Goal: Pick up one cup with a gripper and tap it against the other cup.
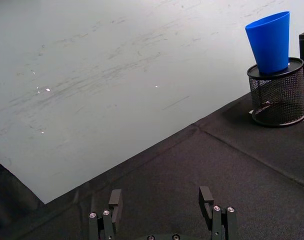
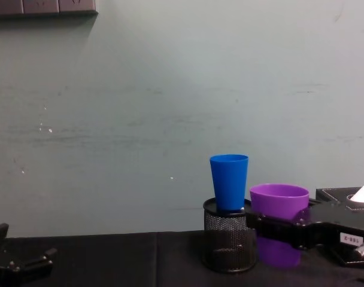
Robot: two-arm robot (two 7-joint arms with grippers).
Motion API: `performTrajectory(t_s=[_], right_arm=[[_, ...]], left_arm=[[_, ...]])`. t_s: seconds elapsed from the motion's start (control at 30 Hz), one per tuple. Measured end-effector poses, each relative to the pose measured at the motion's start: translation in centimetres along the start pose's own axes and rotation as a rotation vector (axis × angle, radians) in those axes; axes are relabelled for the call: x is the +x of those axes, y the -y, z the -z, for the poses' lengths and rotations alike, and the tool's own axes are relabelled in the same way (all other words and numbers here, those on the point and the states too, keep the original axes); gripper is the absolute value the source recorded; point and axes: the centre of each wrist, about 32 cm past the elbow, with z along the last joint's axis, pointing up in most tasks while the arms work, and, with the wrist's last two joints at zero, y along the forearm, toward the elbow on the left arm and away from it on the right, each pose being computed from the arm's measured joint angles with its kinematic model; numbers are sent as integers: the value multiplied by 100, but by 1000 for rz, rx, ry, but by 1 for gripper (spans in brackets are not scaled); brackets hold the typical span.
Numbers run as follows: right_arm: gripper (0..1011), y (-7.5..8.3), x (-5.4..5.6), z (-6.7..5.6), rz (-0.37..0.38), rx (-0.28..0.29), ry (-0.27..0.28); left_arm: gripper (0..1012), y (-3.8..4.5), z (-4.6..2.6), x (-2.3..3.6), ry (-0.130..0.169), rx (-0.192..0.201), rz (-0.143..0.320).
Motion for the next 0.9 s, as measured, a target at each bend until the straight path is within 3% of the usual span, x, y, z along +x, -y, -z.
performTrajectory(t_s=[0.9], right_arm=[[736, -9, -3, 16, -1, 0, -2]], left_arm=[[1000, 0, 0, 0, 0, 0, 0]])
